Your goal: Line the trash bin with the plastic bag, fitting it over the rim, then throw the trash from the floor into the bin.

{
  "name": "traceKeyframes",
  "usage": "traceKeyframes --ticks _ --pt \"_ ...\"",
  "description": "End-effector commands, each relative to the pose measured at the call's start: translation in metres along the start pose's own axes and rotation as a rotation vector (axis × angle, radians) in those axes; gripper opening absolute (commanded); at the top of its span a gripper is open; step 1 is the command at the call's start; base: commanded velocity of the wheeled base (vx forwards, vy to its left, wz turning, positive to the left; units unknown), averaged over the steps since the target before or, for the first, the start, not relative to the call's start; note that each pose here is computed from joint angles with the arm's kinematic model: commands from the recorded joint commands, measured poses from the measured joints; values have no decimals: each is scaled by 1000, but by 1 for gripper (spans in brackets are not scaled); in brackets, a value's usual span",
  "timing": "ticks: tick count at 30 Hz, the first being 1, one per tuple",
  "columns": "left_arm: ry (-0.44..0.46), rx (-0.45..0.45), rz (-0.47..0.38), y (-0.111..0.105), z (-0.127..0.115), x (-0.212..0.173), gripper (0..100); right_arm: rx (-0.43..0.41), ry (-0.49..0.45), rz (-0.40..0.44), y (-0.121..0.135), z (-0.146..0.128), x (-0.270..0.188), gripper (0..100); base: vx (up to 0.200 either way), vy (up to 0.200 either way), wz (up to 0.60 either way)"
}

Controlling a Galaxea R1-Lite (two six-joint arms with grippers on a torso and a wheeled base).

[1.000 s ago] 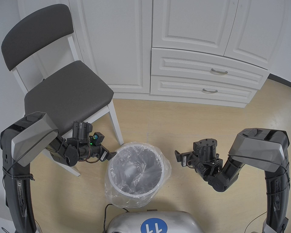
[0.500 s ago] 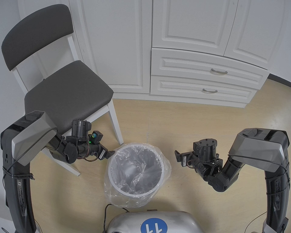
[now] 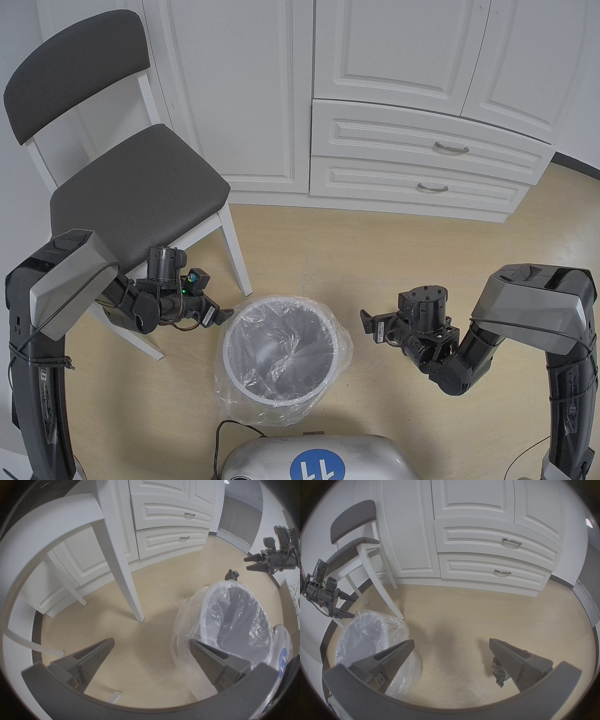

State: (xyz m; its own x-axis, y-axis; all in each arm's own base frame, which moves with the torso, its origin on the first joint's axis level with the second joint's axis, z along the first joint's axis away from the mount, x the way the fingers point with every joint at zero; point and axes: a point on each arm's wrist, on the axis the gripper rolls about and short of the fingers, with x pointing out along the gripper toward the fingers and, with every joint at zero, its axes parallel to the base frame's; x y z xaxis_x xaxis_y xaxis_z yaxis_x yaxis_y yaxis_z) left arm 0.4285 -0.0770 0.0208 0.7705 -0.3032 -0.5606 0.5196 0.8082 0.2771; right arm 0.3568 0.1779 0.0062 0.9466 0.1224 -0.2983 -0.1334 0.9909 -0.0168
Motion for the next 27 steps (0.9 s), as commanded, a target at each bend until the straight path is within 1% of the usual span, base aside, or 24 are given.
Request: traceKeyframes --ticks 1,10,18,23,27 --pt "24 2 -17 -6 -8 6 100 1 -2 1 0 1 0 100 0 0 0" --pt "25 21 -33 -18 -6 6 100 0 -1 0 0 0 0 100 0 0 0" --pt "39 11 -24 -14 -11 17 100 -1 3 0 0 -1 -1 100 0 0 0" --pt "53 2 -28 -14 -21 33 100 -2 6 0 0 -2 0 100 0 0 0" --pt "55 -2 -14 -13 -23 37 100 -2 5 0 0 -1 0 100 0 0 0"
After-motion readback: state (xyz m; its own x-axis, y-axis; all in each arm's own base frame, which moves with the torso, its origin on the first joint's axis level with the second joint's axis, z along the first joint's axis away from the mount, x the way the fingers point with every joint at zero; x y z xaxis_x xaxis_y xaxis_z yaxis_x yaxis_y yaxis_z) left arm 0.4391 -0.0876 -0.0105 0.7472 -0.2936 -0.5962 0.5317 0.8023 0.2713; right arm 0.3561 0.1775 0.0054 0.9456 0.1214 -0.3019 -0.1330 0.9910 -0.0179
